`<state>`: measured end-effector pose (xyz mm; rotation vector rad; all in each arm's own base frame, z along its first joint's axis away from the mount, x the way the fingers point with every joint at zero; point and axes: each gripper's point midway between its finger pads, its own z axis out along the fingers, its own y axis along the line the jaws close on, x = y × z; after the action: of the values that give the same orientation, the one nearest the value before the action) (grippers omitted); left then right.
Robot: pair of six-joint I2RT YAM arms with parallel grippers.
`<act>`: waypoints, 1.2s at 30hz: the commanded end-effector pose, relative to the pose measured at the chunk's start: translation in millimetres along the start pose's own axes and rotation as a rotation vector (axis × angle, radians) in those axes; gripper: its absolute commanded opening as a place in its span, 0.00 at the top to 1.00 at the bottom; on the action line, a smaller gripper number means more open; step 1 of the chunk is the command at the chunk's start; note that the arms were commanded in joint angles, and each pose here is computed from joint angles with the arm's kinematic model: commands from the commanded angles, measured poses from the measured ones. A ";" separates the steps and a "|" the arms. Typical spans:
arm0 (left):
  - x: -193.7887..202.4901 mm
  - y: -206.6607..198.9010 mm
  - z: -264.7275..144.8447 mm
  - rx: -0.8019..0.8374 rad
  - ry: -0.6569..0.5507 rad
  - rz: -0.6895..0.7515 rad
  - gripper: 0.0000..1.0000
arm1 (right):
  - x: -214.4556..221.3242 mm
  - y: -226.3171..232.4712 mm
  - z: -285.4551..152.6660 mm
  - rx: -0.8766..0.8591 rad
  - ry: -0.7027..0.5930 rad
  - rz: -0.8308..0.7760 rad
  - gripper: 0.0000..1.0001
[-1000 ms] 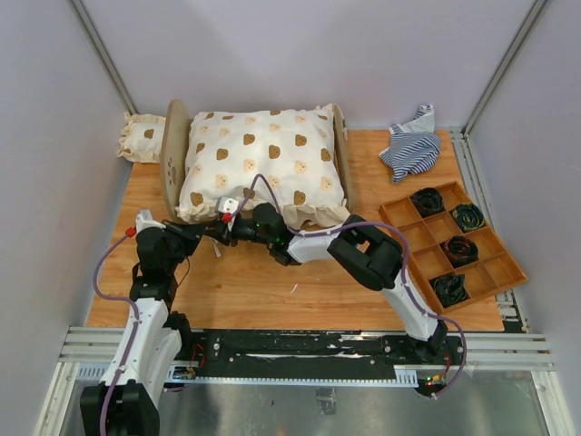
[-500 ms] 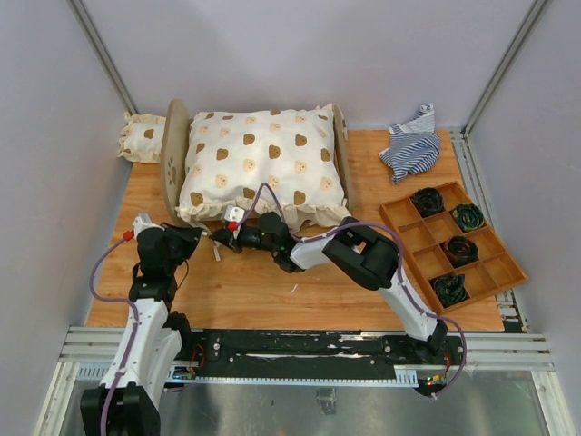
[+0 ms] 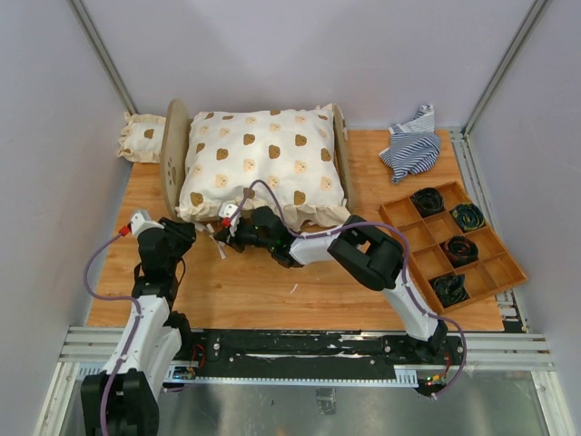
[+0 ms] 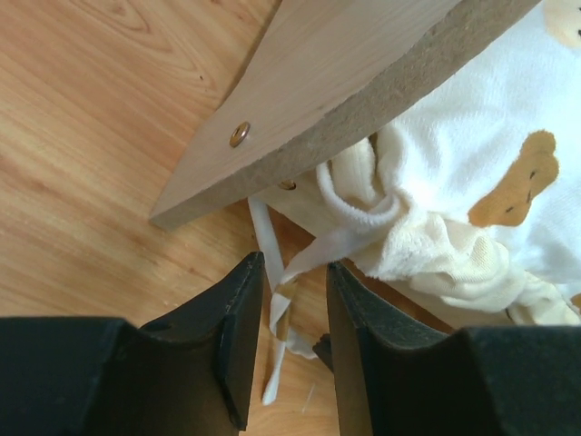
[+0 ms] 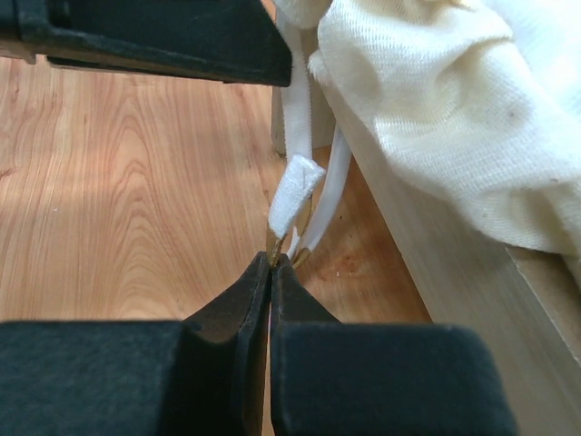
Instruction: Set up the pet bed
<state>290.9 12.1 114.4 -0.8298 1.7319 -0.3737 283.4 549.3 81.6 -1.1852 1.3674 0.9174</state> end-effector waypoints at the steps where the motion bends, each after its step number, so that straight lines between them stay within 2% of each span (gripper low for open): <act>1: -16.1 -11.9 9.6 0.047 -0.062 0.036 0.61 | -28.4 -9.9 0.2 0.019 -0.025 -0.023 1.00; 9: -17.5 -13.7 20.6 0.062 -0.086 0.008 0.58 | -33.0 -6.9 2.5 -0.001 -0.032 -0.023 1.00; 15: -17.4 -27.4 23.6 0.130 -0.079 -0.001 0.61 | -31.6 -7.0 4.6 -0.007 -0.025 -0.032 1.00; 19: -17.0 -26.0 23.0 0.126 -0.082 -0.004 0.73 | -31.8 -7.6 6.2 -0.010 -0.020 -0.040 1.00; 23: -15.3 -18.2 22.0 0.083 -0.071 0.001 0.98 | -32.4 -8.5 6.6 -0.010 -0.015 -0.053 1.00; 28: -11.5 -8.3 14.7 0.006 -0.026 -0.008 1.00 | -27.7 -14.9 9.2 -0.020 0.032 -0.150 1.00; 36: -4.4 -19.7 -5.9 0.055 0.037 -0.028 1.00 | -19.7 -34.3 13.9 -0.020 0.153 -0.407 1.00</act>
<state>298.2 6.1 123.3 -0.8079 1.7189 -0.4211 305.1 564.6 107.7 -1.3840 1.2500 0.7212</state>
